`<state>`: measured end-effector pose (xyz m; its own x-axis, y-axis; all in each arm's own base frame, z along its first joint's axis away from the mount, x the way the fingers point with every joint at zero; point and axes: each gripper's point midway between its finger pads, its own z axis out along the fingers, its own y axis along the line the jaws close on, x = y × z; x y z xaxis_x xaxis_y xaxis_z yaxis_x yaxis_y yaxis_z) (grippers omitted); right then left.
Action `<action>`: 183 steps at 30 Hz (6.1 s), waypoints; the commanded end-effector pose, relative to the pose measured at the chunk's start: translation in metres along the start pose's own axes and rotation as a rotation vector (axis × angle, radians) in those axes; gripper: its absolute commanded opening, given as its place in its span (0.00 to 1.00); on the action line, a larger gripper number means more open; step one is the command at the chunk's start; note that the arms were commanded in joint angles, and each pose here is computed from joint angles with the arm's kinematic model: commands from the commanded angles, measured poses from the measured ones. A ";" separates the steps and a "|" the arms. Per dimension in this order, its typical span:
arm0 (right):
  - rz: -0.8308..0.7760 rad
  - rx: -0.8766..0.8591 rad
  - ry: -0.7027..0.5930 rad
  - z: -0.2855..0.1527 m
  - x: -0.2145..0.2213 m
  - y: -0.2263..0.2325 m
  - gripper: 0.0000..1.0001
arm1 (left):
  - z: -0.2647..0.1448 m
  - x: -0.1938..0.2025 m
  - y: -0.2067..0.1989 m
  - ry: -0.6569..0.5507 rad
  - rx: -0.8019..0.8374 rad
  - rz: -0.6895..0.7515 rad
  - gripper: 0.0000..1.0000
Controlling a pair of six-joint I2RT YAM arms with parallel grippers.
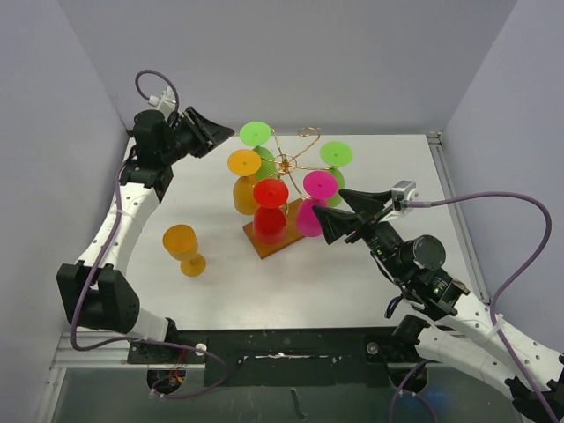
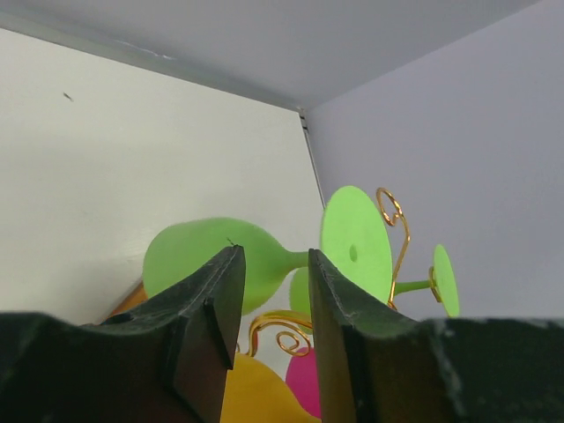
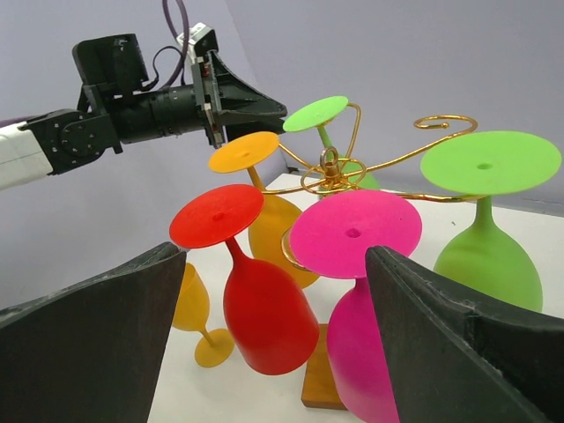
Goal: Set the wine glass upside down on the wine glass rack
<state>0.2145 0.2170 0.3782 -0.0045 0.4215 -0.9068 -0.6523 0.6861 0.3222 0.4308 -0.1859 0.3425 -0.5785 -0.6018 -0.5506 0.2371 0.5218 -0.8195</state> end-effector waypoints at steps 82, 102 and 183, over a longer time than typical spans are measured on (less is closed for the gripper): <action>0.088 0.157 -0.122 0.004 -0.030 -0.024 0.87 | -0.228 -0.037 0.060 -0.477 -0.635 0.320 0.00; 0.151 -0.097 -0.192 0.063 -0.084 0.044 0.87 | -0.260 -0.090 -0.202 -0.807 0.401 0.469 0.00; 0.801 -0.332 -0.618 0.110 -0.200 0.051 0.27 | -0.143 0.027 -0.257 -0.466 0.840 0.235 0.00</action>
<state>0.2833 0.2497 0.5733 -0.2133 0.9588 -0.1877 -0.7435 -0.0347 0.6678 0.2676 -0.2594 0.5365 -0.1566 -0.7881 -0.5953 0.8426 0.2078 -0.4967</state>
